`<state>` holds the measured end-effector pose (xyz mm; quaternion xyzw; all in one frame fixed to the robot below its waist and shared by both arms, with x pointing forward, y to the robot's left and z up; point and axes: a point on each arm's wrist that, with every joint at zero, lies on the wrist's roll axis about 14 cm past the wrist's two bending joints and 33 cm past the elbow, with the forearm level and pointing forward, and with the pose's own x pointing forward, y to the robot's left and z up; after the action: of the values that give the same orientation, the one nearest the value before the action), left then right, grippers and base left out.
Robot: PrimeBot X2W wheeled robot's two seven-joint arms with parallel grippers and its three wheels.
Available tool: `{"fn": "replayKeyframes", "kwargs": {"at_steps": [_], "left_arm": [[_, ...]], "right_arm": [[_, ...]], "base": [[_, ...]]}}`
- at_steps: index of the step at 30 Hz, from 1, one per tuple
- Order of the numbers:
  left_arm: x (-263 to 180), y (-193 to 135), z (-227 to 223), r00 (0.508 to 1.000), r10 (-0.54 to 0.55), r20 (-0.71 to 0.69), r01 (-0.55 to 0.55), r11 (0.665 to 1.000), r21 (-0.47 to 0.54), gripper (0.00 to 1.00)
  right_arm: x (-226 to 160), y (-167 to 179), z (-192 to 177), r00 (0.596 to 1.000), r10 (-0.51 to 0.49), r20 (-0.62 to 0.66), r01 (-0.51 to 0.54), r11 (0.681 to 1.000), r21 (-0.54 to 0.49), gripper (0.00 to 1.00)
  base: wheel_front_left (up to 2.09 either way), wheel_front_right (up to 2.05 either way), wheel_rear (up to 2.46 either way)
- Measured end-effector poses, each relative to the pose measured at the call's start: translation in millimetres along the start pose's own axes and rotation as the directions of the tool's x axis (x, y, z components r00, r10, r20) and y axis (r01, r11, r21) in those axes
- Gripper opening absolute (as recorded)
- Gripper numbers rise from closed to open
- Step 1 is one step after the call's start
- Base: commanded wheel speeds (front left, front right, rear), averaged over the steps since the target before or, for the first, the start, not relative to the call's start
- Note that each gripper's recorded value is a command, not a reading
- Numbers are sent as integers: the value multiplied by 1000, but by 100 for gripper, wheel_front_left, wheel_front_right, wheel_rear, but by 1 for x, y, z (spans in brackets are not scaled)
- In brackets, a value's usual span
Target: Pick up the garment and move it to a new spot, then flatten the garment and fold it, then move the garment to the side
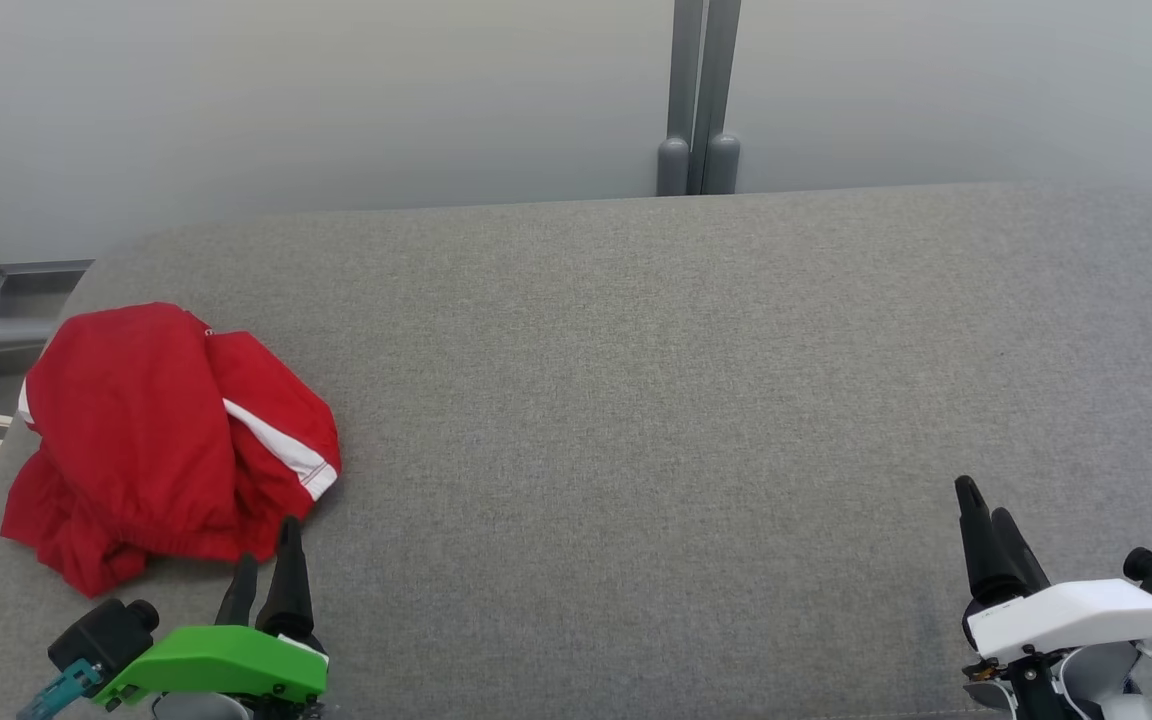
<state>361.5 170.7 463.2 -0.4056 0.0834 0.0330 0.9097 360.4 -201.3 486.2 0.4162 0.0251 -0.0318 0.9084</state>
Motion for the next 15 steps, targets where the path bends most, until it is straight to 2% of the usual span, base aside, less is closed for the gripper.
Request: {"fn": "replayKeyframes", "kwargs": {"at_steps": [8, 15], "left_arm": [[-1, -1, -1, 1000, -1, 6, 0, 987, 160, 100], [-3, 2, -4, 1000, 1, 4, -2, 957, 291, 100]], "right_arm": [[0, 9, 1, 1000, 30, -9, -31, 985, -173, 100], [0, 17, -6, 998, 51, -46, -62, 949, -308, 100]], "base": [[0, 0, 0], [0, 0, 0]]}}
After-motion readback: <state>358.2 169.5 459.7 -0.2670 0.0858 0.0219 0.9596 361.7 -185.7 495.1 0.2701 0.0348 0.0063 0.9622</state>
